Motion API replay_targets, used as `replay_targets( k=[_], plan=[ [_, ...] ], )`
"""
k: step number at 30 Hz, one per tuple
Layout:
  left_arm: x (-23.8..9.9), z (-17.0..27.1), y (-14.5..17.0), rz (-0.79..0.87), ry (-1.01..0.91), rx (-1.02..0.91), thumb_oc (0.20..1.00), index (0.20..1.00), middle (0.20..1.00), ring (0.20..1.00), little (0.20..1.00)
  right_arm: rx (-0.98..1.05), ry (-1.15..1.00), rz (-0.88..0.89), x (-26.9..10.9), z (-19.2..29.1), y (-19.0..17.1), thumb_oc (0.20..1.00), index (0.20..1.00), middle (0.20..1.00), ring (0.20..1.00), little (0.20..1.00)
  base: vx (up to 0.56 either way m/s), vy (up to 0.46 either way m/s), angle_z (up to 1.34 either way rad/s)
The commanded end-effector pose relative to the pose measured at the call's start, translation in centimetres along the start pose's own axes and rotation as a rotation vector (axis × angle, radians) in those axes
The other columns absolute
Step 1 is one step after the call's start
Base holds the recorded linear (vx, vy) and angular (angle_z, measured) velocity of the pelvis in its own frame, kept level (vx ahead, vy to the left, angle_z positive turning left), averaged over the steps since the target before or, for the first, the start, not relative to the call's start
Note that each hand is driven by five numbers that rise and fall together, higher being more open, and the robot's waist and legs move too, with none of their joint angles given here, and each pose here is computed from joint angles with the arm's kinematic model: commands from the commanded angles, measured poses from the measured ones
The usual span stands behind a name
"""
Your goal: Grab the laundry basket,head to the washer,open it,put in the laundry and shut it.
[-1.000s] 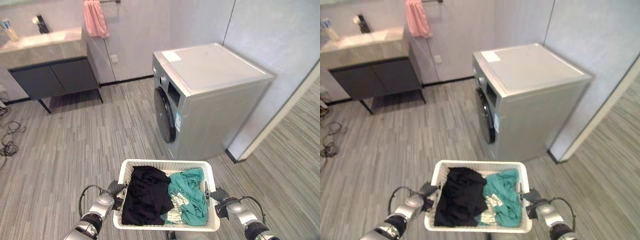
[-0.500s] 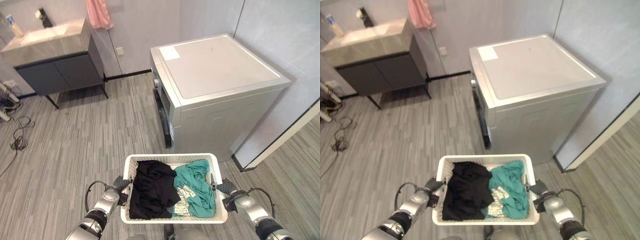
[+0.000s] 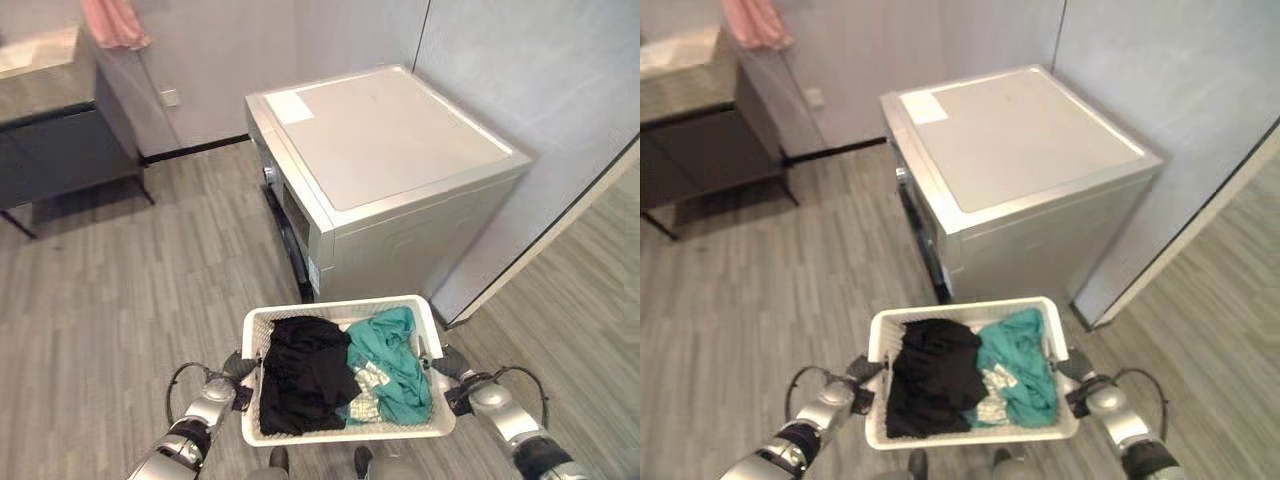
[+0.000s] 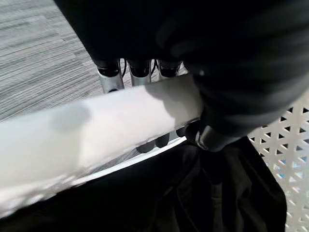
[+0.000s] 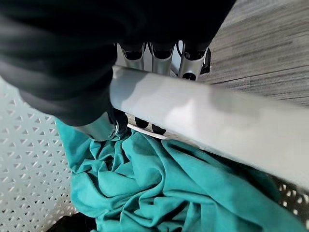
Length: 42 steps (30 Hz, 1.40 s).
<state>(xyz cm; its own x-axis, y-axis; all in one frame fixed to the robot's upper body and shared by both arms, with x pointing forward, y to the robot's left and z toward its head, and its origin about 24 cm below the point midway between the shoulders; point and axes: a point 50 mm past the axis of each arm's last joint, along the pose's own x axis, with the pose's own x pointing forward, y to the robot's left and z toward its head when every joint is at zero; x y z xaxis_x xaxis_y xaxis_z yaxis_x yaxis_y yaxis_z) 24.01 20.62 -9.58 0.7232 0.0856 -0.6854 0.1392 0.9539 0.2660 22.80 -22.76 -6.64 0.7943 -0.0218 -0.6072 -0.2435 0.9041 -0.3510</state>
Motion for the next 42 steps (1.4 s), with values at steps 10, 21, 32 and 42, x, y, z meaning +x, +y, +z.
replay_targets(
  k=[10, 21, 32, 42],
  plan=[
    [-0.3, -0.2, 2.8, 0.061, -0.026, -0.029, 0.200, 0.200, 0.200, 0.200, 0.200, 0.161, -0.227, 0.058, 0.0, 3.9, 0.1, 0.200, 0.200, 0.200, 0.200, 0.200, 0.02, 0.068, -0.06],
    [-0.9, 2.4, 4.8, 0.101, -0.149, -0.049, 0.200, 0.200, 0.200, 0.200, 0.200, 0.183, -0.244, 0.021, 0.3, 4.7, -0.7, 0.200, 0.200, 0.200, 0.200, 0.200, 0.01, 0.075, 0.00],
    [-3.4, 3.8, 7.8, 0.126, -0.273, -0.023, 0.200, 0.200, 0.200, 0.200, 0.200, 0.107, -0.330, 0.072, 0.3, 8.2, -2.3, 0.200, 0.200, 0.200, 0.200, 0.200, -0.02, 0.172, 0.07],
    [-4.2, 2.2, 10.2, 0.141, -0.194, 0.062, 0.200, 0.200, 0.200, 0.200, 0.200, -0.018, -0.437, 0.284, -0.5, 12.2, -0.5, 0.200, 0.200, 0.200, 0.200, 0.200, 0.02, 0.113, 0.19]
  ],
)
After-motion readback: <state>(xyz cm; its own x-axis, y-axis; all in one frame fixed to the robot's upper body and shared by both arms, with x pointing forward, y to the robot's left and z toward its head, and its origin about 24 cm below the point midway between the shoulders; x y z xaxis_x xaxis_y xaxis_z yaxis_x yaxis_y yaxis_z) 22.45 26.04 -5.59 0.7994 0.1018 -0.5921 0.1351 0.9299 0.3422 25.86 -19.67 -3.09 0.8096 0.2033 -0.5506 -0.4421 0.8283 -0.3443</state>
